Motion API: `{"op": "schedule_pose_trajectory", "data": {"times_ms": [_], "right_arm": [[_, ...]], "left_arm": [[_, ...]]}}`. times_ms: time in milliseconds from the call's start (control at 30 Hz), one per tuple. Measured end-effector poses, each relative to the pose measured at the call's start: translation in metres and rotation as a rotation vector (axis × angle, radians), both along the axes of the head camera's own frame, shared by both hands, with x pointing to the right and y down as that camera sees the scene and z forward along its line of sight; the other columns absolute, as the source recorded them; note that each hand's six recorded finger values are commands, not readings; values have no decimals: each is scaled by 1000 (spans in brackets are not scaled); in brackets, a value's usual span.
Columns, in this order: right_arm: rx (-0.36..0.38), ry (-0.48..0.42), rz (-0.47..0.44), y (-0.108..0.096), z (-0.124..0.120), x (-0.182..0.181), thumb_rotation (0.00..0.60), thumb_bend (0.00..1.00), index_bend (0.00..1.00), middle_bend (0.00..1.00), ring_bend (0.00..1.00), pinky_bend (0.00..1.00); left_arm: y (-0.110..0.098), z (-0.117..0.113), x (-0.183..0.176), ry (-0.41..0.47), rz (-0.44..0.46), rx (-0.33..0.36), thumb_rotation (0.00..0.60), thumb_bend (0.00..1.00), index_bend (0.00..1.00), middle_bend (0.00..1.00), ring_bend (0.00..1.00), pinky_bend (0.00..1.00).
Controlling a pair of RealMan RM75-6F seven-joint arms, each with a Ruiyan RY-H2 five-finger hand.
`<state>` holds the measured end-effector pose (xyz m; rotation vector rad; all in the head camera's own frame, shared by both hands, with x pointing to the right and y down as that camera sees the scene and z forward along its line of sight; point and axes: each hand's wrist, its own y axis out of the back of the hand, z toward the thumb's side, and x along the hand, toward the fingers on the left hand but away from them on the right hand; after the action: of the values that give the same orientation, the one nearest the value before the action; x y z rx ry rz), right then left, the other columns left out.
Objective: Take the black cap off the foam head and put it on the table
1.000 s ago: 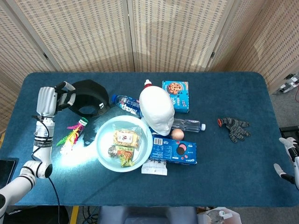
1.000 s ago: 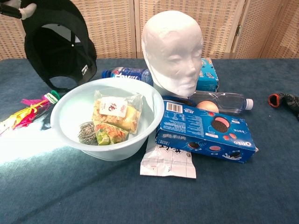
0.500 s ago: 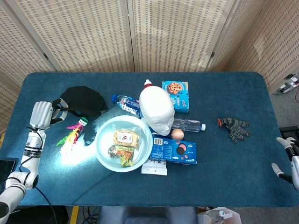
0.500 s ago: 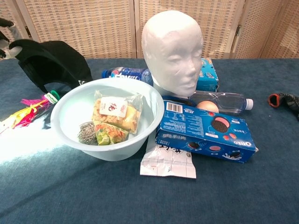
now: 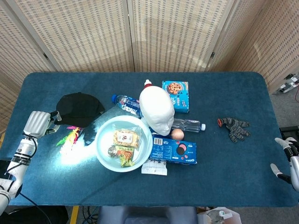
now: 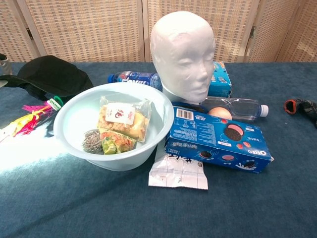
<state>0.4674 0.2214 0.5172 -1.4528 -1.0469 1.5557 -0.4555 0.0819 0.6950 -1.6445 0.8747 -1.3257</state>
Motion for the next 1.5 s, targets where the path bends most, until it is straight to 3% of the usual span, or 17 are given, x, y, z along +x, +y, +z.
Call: {"op": "schedule_pose_trajectory", "data": {"times_ms": [200,500,600,867,1100,1300,1500], "right_arm": [[2,-3,-5,-2,0,-1,600,230,223,280,191,218],[-1,-3,3,0,1,1,600,230,223,280,191,219],[1,-3,4,1,1,1,600,229,223,280,191,218],[5,-8,1,0,1,2,600,230,223,280,191,219],[7,-12,2,0,2,3,600,230,223,280,191,218],[14,-10,6,1,-1,5,600,230,223,280,191,218],[14,-1,12,3,-3,9,600,230,223,280,191,219]], "left_arm": [[12,10,-3,-112,51,-50,600,362,668,996,1000,1000],[28,18,-4,-196,48,-151,600,353,151,868,996,1000],[34,16,0,-220,38,-179,600,301,23,792,936,1000],[48,-5,7,-299,-51,-206,600,215,0,438,576,979],[58,-24,3,-373,-144,-214,600,198,0,171,312,729],[63,-35,0,-392,-202,-214,600,198,0,46,170,516],[61,-52,-3,-337,-274,-158,600,197,0,44,166,482]]}}
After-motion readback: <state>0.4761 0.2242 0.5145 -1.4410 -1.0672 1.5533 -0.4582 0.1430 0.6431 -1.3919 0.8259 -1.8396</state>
